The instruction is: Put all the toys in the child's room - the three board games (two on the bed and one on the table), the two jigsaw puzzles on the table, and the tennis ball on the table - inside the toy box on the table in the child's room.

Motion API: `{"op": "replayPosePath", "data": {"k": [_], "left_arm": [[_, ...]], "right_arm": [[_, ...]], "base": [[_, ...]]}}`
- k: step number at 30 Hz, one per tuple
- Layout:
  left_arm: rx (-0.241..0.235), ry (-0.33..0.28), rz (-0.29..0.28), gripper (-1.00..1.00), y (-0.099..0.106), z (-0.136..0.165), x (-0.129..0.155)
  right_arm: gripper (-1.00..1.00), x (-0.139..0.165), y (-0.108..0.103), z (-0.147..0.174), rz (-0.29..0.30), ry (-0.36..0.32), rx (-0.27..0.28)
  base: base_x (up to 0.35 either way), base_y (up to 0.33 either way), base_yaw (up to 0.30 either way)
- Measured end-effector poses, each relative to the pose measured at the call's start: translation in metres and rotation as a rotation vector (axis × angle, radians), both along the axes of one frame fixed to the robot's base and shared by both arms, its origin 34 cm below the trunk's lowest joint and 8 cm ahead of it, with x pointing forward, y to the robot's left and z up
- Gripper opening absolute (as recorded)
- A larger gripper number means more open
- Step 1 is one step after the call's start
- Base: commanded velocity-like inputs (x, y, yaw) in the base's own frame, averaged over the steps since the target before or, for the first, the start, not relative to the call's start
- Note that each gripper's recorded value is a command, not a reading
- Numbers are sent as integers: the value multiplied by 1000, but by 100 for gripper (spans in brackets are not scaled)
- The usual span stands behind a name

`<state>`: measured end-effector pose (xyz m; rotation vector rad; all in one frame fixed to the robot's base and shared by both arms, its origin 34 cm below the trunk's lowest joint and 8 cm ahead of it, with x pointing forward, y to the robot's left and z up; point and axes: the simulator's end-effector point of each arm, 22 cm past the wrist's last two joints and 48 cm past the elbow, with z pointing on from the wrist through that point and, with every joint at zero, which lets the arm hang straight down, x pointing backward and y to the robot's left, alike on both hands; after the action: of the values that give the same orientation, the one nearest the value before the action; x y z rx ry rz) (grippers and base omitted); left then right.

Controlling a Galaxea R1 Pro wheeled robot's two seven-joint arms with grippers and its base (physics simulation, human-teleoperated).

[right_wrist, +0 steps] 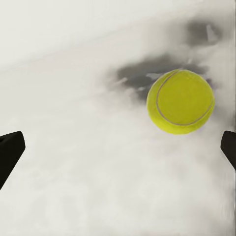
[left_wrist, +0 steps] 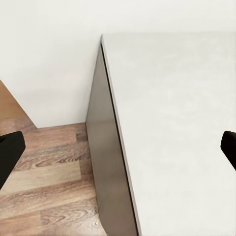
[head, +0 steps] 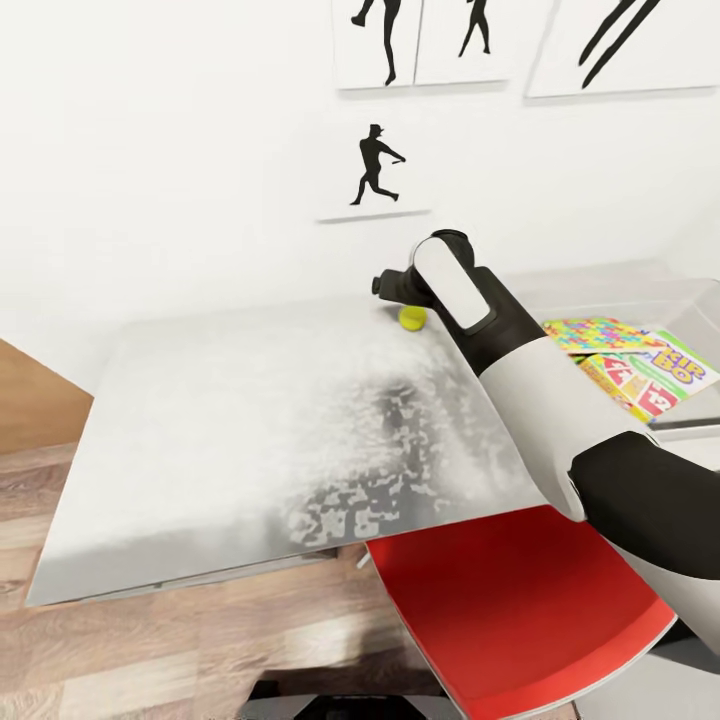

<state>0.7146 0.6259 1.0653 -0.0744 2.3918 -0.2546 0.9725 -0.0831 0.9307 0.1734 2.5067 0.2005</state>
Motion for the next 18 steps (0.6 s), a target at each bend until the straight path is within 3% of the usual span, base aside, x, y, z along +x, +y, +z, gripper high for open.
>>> {"op": "replayPosePath", "data": {"k": [18], "left_arm": [[0,29,0,100,0,-17,3]], "right_arm": [[100,2,-7,-24,-8,16,-27]], "base": [[-7,0,0]]}}
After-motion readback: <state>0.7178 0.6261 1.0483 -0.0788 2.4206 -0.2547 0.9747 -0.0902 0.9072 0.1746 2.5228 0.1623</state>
